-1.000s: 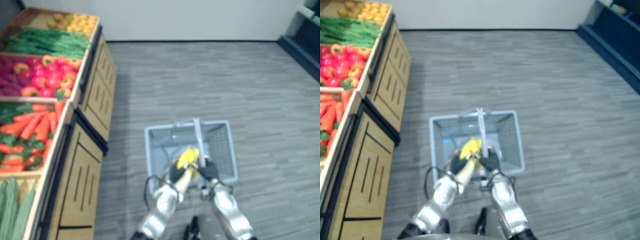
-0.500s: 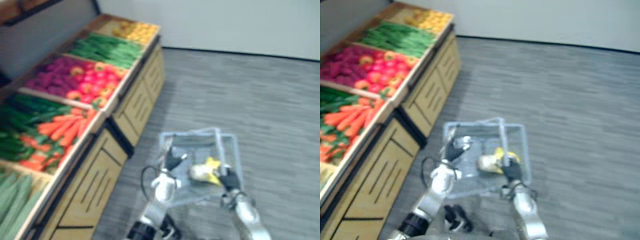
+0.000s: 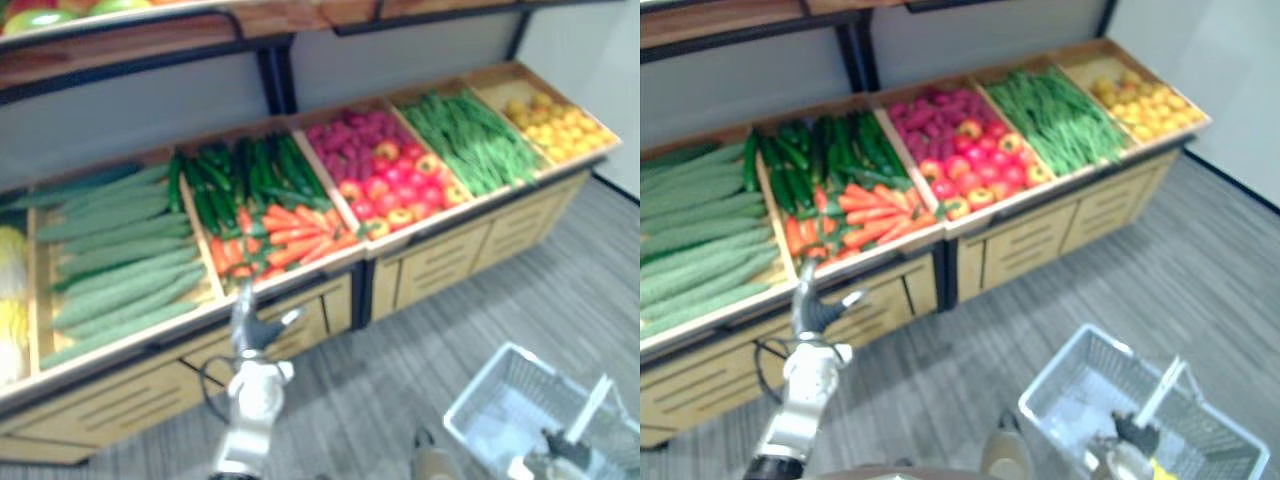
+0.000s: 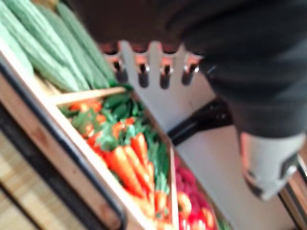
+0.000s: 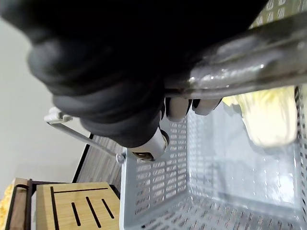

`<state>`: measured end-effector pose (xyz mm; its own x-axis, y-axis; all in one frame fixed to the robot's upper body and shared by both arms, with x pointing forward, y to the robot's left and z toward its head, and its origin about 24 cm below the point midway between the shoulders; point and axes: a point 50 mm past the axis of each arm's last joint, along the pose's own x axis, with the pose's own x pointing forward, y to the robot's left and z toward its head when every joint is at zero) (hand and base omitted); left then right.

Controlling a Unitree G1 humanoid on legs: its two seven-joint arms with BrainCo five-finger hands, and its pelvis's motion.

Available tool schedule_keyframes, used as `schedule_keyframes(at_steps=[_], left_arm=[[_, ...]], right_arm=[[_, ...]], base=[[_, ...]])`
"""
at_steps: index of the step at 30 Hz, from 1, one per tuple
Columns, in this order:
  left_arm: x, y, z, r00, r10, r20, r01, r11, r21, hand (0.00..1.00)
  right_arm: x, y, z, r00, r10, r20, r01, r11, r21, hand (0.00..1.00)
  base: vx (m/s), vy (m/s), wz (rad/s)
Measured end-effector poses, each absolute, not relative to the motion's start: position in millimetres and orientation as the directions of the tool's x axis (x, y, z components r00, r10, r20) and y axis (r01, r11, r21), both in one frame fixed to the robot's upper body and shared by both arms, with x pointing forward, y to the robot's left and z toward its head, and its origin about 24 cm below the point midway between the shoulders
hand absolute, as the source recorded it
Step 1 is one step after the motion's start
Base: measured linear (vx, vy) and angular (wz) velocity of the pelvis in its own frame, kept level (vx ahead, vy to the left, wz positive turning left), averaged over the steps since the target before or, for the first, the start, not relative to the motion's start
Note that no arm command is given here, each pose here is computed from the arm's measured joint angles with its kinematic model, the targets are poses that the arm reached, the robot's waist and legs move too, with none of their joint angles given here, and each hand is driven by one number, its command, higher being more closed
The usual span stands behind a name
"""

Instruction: Pick vegetable in the basket

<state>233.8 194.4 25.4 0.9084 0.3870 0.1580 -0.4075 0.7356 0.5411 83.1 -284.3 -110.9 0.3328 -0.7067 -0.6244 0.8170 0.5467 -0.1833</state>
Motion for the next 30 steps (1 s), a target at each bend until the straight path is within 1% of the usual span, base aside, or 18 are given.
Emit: schedule_keyframes(at_steps=[2, 4, 6, 8, 9, 11, 14, 17, 18, 20, 22, 23, 24, 25, 26, 30], left_arm=[[234.3, 194.3, 25.3, 0.897, 0.412, 0.157, -0.429, 0.732, 0.530, 0.00], [246.7, 189.0, 37.4, 0.892, 0.405, 0.202, -0.450, 0.741, 0.499, 0.00], [267.7, 179.6, 62.1, 0.870, 0.403, 0.284, -0.491, 0.757, 0.431, 0.00], [277.9, 176.8, 77.4, 0.849, 0.408, 0.336, -0.521, 0.755, 0.399, 0.00], [282.6, 176.8, 85.1, 0.833, 0.420, 0.359, -0.542, 0.749, 0.382, 0.00], [288.9, 181.0, 96.0, 0.809, 0.442, 0.388, -0.575, 0.734, 0.363, 0.00], [295.1, 198.3, 111.7, 0.778, 0.446, 0.442, -0.616, 0.682, 0.394, 0.00], [310.2, 208.3, 139.2, 0.746, 0.396, 0.535, -0.648, 0.616, 0.448, 0.00], [319.2, 211.5, 161.5, 0.715, 0.354, 0.603, -0.676, 0.572, 0.465, 0.00], [327.8, 210.0, 183.6, 0.689, 0.303, 0.658, -0.692, 0.546, 0.472, 0.00], [336.0, 205.5, 196.1, 0.681, 0.250, 0.688, -0.697, 0.511, 0.503, 0.00], [341.2, 204.6, 199.4, 0.686, 0.229, 0.691, -0.695, 0.487, 0.529, 0.00], [344.6, 202.9, 200.8, 0.691, 0.219, 0.689, -0.691, 0.481, 0.540, 0.00], [350.1, 195.3, 205.3, 0.703, 0.188, 0.686, -0.673, 0.488, 0.556, 0.00], [354.4, 188.1, 208.6, 0.715, 0.148, 0.684, -0.657, 0.478, 0.583, 0.00], [362.7, 180.4, 205.5, 0.755, 0.101, 0.648, -0.612, 0.463, 0.641, 0.00]], right_arm=[[63.4, -289.8, -114.8, 0.274, -0.716, -0.642, 0.828, 0.516, -0.222, 1.00], [47.7, -290.7, -117.5, 0.236, -0.717, -0.656, 0.831, 0.499, -0.247, 1.00], [32.7, -285.4, -123.4, 0.195, -0.696, -0.691, 0.847, 0.474, -0.239, 1.00], [31.8, -280.3, -125.3, 0.198, -0.684, -0.702, 0.851, 0.476, -0.224, 1.00], [34.8, -280.8, -124.1, 0.218, -0.685, -0.696, 0.848, 0.486, -0.213, 1.00], [36.6, -284.0, -122.7, 0.224, -0.690, -0.688, 0.848, 0.486, -0.211, 1.00], [42.1, -269.7, -127.4, 0.235, -0.663, -0.711, 0.854, 0.490, -0.174, 1.00], [51.5, -265.4, -127.6, 0.254, -0.654, -0.712, 0.854, 0.498, -0.153, 1.00], [66.1, -264.6, -123.4, 0.299, -0.656, -0.694, 0.846, 0.519, -0.126, 1.00], [85.4, -265.4, -115.5, 0.356, -0.662, -0.660, 0.839, 0.537, -0.086, 1.00], [103.1, -264.9, -107.7, 0.403, -0.667, -0.627, 0.831, 0.553, -0.054, 1.00], [113.7, -262.6, -102.2, 0.436, -0.667, -0.604, 0.821, 0.570, -0.037, 1.00], [119.9, -260.6, -98.7, 0.460, -0.664, -0.589, 0.810, 0.585, -0.028, 1.00], [131.5, -259.5, -90.7, 0.497, -0.671, -0.551, 0.802, 0.597, -0.004, 1.00], [138.7, -260.3, -83.7, 0.527, -0.676, -0.515, 0.794, 0.608, 0.012, 1.00], [149.8, -262.4, -72.2, 0.567, -0.682, -0.461, 0.781, 0.624, 0.037, 1.00]], base=[[0.36, -0.556, 0.73], [0.26, -0.384, 0.96], [0.20, -0.303, 1.26], [0.11, -0.173, 0.80], [0.04, -0.078, 0.49], [-0.02, 0.062, 0.30], [-0.05, 0.121, 0.00], [-0.06, 0.105, -0.36], [-0.05, 0.085, -0.40], [-0.01, 0.072, -0.33], [0.04, 0.070, -0.28], [0.07, 0.052, -0.19], [0.09, 0.021, -0.16], [0.09, -0.001, -0.08], [0.09, -0.007, -0.10], [0.06, -0.001, -0.10]])
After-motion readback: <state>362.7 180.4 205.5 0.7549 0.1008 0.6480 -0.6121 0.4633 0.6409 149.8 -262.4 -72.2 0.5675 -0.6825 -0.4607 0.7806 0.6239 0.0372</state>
